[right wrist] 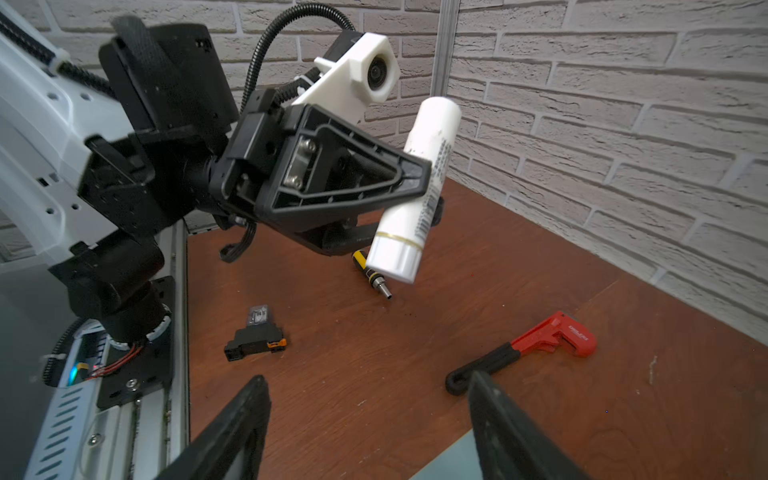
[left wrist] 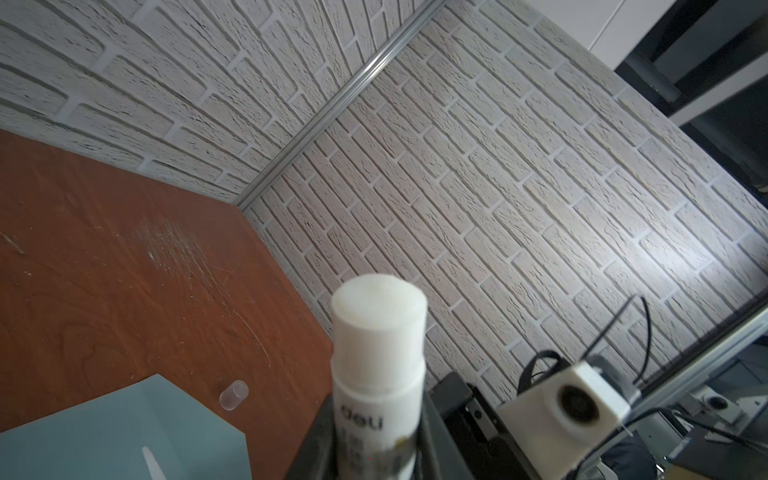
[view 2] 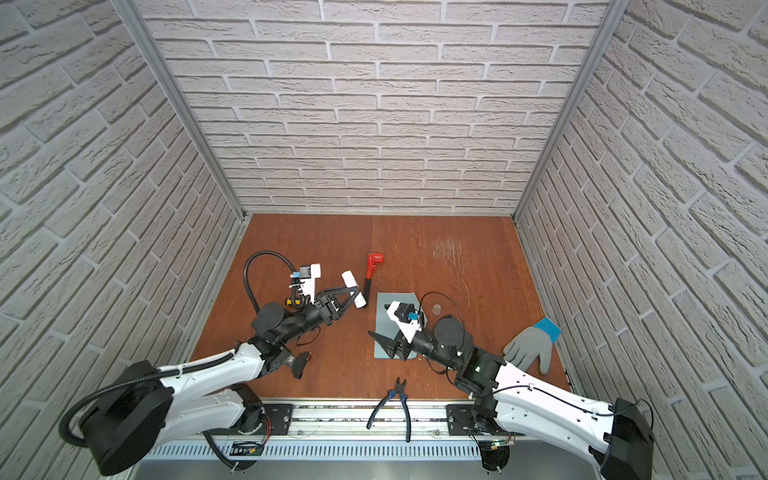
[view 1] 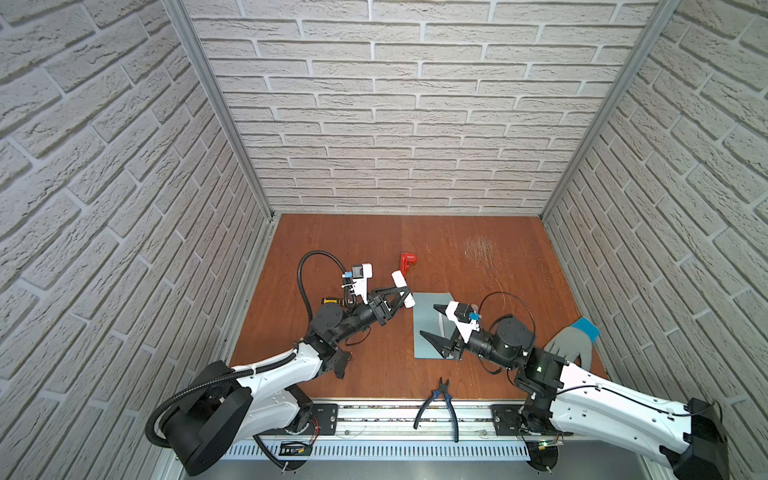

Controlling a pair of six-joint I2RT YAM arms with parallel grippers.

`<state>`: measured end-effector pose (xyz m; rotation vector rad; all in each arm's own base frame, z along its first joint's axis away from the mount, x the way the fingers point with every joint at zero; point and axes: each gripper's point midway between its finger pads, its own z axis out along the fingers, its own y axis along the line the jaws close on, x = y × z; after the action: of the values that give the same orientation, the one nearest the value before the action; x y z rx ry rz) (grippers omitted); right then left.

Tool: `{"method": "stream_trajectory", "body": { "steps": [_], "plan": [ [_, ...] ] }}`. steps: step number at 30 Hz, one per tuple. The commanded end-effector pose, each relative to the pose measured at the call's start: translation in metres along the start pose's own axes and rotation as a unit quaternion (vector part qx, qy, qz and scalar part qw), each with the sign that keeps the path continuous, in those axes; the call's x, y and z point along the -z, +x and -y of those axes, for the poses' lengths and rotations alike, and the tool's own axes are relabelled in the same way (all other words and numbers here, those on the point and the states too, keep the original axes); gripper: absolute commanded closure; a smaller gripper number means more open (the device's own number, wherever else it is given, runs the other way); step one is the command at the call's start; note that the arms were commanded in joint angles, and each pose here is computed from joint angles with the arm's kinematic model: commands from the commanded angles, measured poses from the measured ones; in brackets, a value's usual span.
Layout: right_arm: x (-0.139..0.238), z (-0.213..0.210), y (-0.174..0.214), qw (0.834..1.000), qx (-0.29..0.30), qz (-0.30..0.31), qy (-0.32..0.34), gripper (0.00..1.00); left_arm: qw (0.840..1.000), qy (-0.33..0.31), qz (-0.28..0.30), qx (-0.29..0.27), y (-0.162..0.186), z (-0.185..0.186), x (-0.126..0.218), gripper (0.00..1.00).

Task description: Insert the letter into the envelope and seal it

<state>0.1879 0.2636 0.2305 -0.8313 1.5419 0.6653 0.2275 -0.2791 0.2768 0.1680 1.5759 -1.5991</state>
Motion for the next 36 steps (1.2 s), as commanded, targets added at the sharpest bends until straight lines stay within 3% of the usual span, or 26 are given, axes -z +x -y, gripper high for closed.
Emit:
{"method": "stream_trajectory", "body": {
  "steps": [1,9,16,23,29,36],
  "plan": [
    [0.0,0.019,-0.031,0.993,0.054,0.067,0.082,0.25,0.999,-0.028,0.013,0.013,-0.016,0.002,-0.005,1.0],
    [-0.021,0.023,-0.043,0.98,0.076,0.122,0.138,0.26,0.998,-0.028,0.028,0.055,-0.02,0.003,-0.01,1.0],
    [-0.044,0.017,-0.046,0.979,0.089,0.129,0.132,0.33,0.997,-0.016,0.028,0.067,-0.018,0.008,-0.018,1.0],
    [-0.044,0.027,-0.053,0.967,0.083,0.171,0.168,0.38,0.997,-0.005,0.016,0.074,-0.011,0.012,-0.024,1.0],
    [-0.046,0.036,-0.052,0.962,0.073,0.174,0.199,0.49,0.996,0.002,0.015,0.084,-0.006,0.01,-0.025,1.0],
    [-0.051,0.046,-0.049,0.954,0.076,0.171,0.235,0.53,0.996,0.024,0.002,0.088,0.0,0.018,-0.03,1.0]
  ]
}}
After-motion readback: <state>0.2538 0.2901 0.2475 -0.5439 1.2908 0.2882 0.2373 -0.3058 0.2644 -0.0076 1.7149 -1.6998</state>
